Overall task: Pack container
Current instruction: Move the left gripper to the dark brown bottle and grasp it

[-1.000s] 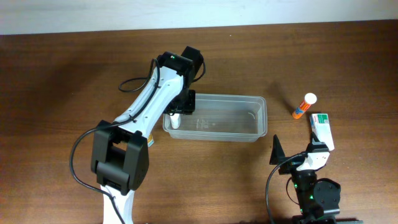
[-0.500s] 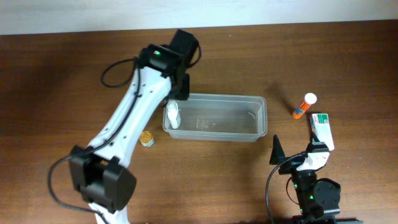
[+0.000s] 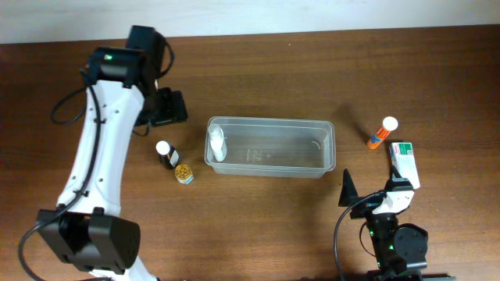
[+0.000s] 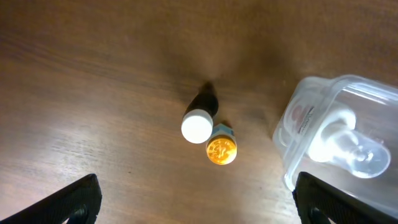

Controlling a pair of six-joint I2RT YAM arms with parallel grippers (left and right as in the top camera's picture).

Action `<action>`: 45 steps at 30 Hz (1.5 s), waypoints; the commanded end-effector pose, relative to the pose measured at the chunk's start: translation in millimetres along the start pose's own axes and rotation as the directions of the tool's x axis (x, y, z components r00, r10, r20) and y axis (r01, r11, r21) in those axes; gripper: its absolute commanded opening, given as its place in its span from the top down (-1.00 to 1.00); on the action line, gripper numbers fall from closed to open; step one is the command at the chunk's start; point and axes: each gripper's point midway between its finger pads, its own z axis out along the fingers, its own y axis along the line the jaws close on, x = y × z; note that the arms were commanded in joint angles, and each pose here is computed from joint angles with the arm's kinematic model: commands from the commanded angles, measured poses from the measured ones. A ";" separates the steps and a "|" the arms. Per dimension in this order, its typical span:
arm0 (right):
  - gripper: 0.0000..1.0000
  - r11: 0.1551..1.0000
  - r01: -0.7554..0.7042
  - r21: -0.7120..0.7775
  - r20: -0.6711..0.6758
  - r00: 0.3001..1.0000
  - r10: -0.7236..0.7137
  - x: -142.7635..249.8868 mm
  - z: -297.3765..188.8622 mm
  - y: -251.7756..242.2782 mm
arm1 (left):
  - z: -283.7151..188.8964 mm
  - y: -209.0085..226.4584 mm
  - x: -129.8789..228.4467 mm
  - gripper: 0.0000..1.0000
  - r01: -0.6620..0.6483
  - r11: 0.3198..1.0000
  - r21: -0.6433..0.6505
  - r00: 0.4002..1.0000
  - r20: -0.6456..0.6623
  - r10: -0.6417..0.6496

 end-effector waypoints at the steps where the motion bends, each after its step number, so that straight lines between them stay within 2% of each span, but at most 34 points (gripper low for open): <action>1: -0.97 1.000 0.004 0.004 -0.009 1.000 -0.004 3.6 0.2 -0.6 | 5.4 -8.1 11.1 -0.97 -0.137 0.988 0.077 0.990 -0.033 0.139; 5: -0.97 1.000 0.004 0.005 -0.009 1.000 -0.004 3.6 0.2 -0.6 | 18.9 -8.9 14.1 -0.78 -0.278 0.957 0.081 0.959 -0.039 0.281; 8: -0.97 1.000 0.004 0.005 -0.009 1.000 -0.004 3.6 0.2 -0.6 | 37.1 -6.8 23.0 -0.54 -0.346 0.935 0.079 0.933 -0.074 0.352; 13: -0.97 1.000 0.004 0.004 -0.009 1.000 -0.004 3.6 0.2 -0.6 | 63.5 -4.4 29.4 -0.54 -0.360 0.931 0.063 0.926 -0.097 0.365; 19: -0.97 1.000 0.004 0.005 -0.009 1.000 -0.004 3.6 0.2 -0.6 | 86.6 -6.1 31.5 -0.54 -0.441 0.895 0.070 0.891 -0.085 0.446; 29: -0.97 1.000 0.004 0.004 -0.009 1.000 -0.004 3.6 0.2 -0.6 | 116.5 -7.6 35.7 -0.54 -0.441 0.895 0.064 0.893 -0.070 0.445; 33: -0.97 1.000 0.005 0.005 -0.009 1.000 -0.005 3.6 0.2 -0.6 | 119.1 -7.3 33.2 -0.40 -0.441 0.896 0.055 0.894 -0.059 0.444; 40: -0.97 1.000 0.004 0.005 -0.009 1.000 -0.004 3.6 0.2 -0.6 | 126.9 -6.7 33.2 -0.36 -0.447 0.893 0.046 0.892 -0.050 0.449; 45: -0.97 1.000 0.005 0.004 -0.009 1.000 -0.005 3.6 0.2 -0.6 | 130.2 -6.5 34.0 -0.18 -0.447 0.893 0.044 0.892 -0.050 0.449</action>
